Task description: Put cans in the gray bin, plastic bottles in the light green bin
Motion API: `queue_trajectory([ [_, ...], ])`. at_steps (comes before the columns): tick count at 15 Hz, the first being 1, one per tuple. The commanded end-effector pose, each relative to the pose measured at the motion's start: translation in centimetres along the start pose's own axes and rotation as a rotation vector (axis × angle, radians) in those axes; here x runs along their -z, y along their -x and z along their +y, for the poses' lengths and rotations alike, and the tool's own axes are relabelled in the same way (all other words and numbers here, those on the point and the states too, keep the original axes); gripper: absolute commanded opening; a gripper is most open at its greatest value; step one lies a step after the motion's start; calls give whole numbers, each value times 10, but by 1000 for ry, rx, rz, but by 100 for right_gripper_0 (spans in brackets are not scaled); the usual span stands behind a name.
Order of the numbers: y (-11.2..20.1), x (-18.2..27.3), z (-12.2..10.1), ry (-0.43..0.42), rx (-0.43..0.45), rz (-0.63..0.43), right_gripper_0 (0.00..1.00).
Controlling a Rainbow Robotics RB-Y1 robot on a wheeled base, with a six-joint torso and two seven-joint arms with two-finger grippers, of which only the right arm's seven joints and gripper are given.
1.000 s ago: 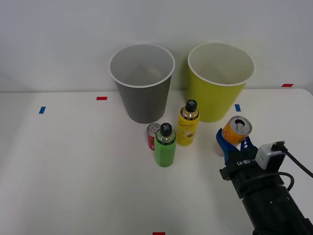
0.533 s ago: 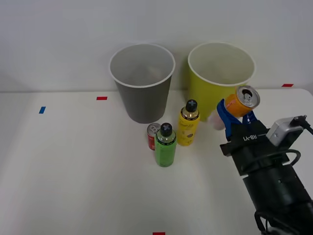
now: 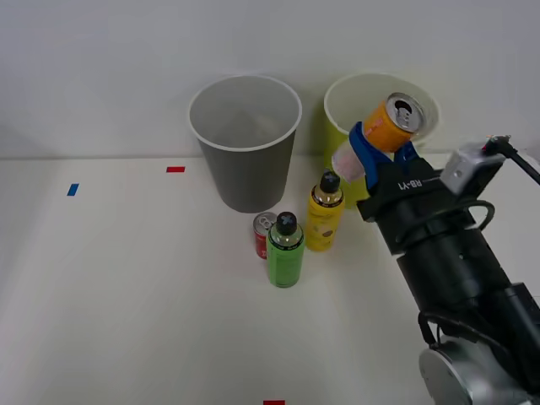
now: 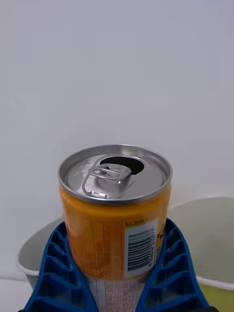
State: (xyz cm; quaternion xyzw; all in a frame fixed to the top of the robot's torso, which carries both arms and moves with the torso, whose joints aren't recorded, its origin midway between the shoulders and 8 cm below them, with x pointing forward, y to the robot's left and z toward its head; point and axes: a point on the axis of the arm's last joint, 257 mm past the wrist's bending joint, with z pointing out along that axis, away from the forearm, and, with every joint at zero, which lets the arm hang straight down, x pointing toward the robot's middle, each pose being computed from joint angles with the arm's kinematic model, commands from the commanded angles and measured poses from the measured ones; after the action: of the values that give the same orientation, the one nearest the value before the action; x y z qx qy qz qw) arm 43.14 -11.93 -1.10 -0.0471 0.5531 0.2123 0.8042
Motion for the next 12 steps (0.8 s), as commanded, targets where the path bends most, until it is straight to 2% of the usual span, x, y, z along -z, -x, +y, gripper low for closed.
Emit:
queue_trajectory([
  [1, 11, -44, 33, 41, -43, 29, 0],
  [9, 19, -95, 78, 84, -93, 126, 0],
  [12, 7, -120, 82, 92, -77, 134, 0],
])
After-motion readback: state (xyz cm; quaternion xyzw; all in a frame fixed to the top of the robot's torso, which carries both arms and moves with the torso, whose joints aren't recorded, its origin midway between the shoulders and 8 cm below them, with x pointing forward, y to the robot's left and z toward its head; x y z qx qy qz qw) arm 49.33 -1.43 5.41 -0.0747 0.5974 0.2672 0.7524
